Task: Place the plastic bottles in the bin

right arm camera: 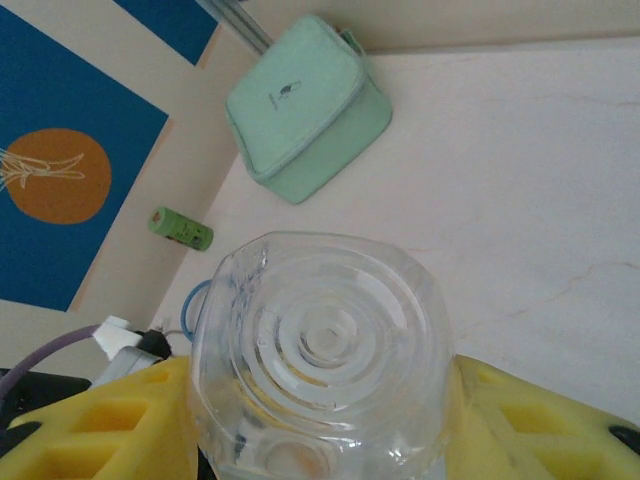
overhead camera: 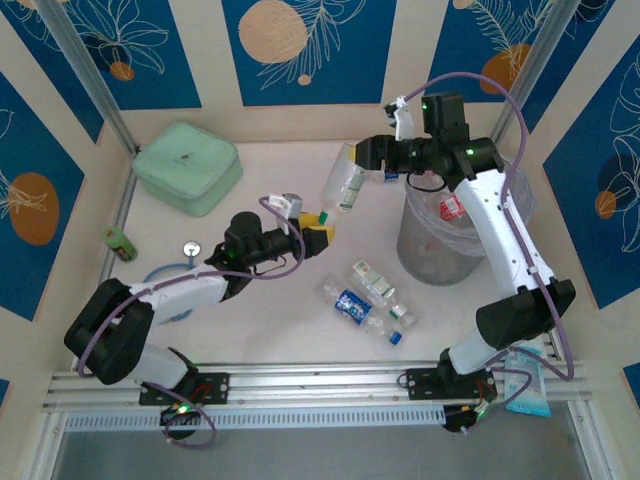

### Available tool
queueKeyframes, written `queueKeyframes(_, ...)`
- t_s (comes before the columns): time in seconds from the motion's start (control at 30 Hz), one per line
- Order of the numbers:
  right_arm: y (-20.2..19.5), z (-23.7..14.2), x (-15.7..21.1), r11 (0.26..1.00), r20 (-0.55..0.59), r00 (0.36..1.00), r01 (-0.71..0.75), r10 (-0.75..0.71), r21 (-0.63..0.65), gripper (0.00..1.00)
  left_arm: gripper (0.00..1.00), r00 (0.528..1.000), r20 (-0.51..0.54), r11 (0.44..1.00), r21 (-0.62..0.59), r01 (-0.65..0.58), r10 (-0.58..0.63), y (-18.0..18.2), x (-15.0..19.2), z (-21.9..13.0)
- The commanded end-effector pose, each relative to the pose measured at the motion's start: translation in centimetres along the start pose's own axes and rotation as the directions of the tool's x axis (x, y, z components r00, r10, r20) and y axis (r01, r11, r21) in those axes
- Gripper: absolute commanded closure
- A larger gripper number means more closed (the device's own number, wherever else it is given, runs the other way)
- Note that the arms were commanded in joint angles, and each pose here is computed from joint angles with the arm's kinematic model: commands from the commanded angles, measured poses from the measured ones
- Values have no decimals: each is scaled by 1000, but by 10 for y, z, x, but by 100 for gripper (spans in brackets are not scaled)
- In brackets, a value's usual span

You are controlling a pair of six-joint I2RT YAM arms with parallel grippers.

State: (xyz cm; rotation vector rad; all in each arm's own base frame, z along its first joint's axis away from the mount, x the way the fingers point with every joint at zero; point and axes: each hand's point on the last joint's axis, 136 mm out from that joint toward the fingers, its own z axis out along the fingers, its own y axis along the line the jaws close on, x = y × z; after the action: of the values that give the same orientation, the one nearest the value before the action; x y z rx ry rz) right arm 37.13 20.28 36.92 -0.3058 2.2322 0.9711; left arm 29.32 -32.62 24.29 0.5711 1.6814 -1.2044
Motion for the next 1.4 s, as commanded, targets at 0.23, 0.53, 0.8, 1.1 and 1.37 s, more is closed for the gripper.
queueKeyframes(0.23, 17, -105, -65, 928, 259, 924, 193, -281, 318, 71, 8, 1000, 7, 998, -56, 22, -21, 10, -1, 0)
queueKeyframes(0.53, -10, -209, -98, 666, 321, 805, 119, -499, 737, 91, 7, 997, -38, 993, -93, 66, -70, 24, 19, 3)
queueKeyframes(0.8, -63, -222, -83, 490, 184, 877, 66, -444, 869, 100, 7, 987, -51, 988, -42, 149, -151, 27, 29, 22)
queueKeyframes(1.1, -127, -190, -17, 538, 96, 980, 12, -172, 843, 100, 7, 983, -35, 981, -84, 176, -180, 39, 31, 24)
queueKeyframes(1.37, -164, -157, 40, 571, 15, 1000, -11, -3, 821, 100, 6, 985, -57, 980, -128, 152, -160, 44, 31, 20)
